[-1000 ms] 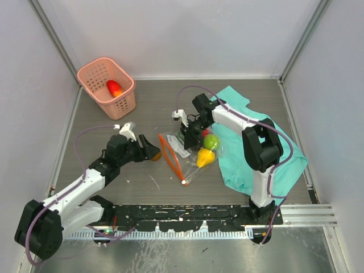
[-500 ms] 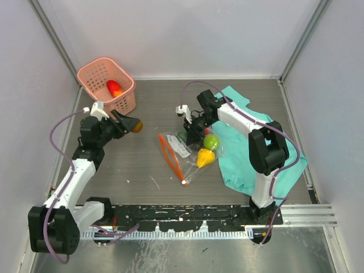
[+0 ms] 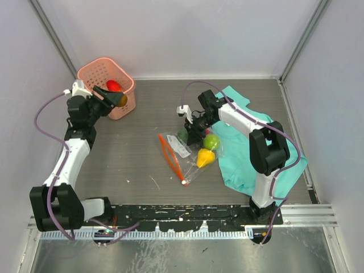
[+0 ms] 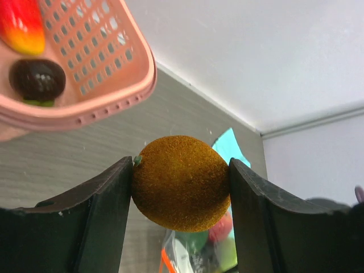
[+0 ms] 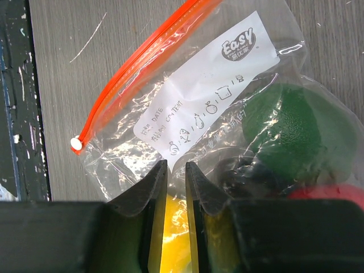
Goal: Open the zip-top bag and remove the fake food
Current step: Place the fake fruit in the bin.
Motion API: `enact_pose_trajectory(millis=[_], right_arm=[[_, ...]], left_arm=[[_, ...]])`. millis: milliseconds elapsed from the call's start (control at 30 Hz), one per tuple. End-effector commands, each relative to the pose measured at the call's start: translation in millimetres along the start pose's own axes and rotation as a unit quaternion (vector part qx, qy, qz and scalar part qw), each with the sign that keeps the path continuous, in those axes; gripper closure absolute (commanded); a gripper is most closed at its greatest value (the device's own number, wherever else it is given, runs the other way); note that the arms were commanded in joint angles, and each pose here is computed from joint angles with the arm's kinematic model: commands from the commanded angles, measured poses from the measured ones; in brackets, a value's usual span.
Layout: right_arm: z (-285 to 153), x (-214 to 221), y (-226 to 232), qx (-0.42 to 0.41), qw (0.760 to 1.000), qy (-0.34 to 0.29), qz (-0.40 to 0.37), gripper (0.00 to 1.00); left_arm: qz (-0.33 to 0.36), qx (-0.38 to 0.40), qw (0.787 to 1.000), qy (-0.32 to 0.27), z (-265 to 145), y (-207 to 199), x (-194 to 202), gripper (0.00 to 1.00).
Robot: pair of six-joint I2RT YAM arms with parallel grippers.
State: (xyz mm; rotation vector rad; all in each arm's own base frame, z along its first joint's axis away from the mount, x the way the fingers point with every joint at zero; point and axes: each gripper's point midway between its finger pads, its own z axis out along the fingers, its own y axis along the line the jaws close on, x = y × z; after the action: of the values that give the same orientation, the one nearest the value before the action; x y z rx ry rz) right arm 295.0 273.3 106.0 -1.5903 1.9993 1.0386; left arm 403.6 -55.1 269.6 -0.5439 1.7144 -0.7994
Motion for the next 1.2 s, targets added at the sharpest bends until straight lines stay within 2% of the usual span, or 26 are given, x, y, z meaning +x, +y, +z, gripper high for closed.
enact_pose_trajectory(millis=[0, 167, 500, 567, 633, 667, 700, 800, 900, 1033, 1167], right_arm=[[-14.0, -18.0, 9.1, 0.004, 0.999, -0.025, -0.031, 0.75], [-14.9, -18.5, 9.6, 0.005, 0.999, -0.025, -0.030, 0.75], [-17.7, -21.5, 12.3, 0.006, 0.999, -0.029, -0.035, 0.75], [-18.2, -22.0, 12.9, 0.006, 0.999, -0.030, -0.036, 0.75], [-19.0, -22.3, 13.2, 0.006, 0.999, -0.031, -0.036, 0.75], [-19.3, -22.4, 13.5, 0.007, 0.999, -0.031, -0.036, 0.75], [-19.8, -23.0, 13.5, 0.007, 0.999, -0.032, -0.037, 0.75], [-21.7, -23.5, 13.7, 0.010, 0.999, -0.033, -0.038, 0.75], [-23.8, -25.4, 14.1, 0.012, 0.999, -0.035, -0.040, 0.75], [-25.7, -25.7, 13.5, 0.014, 0.998, -0.036, -0.041, 0.75], [-28.9, -27.9, 13.7, 0.017, 0.998, -0.041, -0.045, 0.75]], left_arm=[[0.002, -0.013, 0.998, -0.064, 12.9, -6.5, -48.5, 0.78], [-0.003, -0.092, 0.992, -0.083, 32.6, 22.9, -65.7, 0.79], [-0.002, -0.234, 0.964, -0.129, 54.4, 66.0, -105.0, 0.77], [-0.002, -0.256, 0.959, -0.125, 64.2, 75.4, -108.1, 0.70], [-0.004, -0.283, 0.952, -0.116, 71.0, 84.1, -109.8, 0.48], [-0.004, -0.291, 0.950, -0.117, 73.7, 85.2, -113.6, 0.31], [-0.006, -0.304, 0.945, -0.116, 75.3, 89.1, -115.0, 0.04], [-0.005, -0.331, 0.936, -0.117, 74.6, 91.1, -121.9, 0.02], [0.001, -0.327, 0.937, -0.122, 71.9, 84.7, -128.0, 0.02], [0.014, -0.289, 0.948, -0.130, 66.2, 67.4, -132.5, 0.02], [0.043, -0.204, 0.970, -0.124, 61.5, 38.4, -126.6, 0.02]])
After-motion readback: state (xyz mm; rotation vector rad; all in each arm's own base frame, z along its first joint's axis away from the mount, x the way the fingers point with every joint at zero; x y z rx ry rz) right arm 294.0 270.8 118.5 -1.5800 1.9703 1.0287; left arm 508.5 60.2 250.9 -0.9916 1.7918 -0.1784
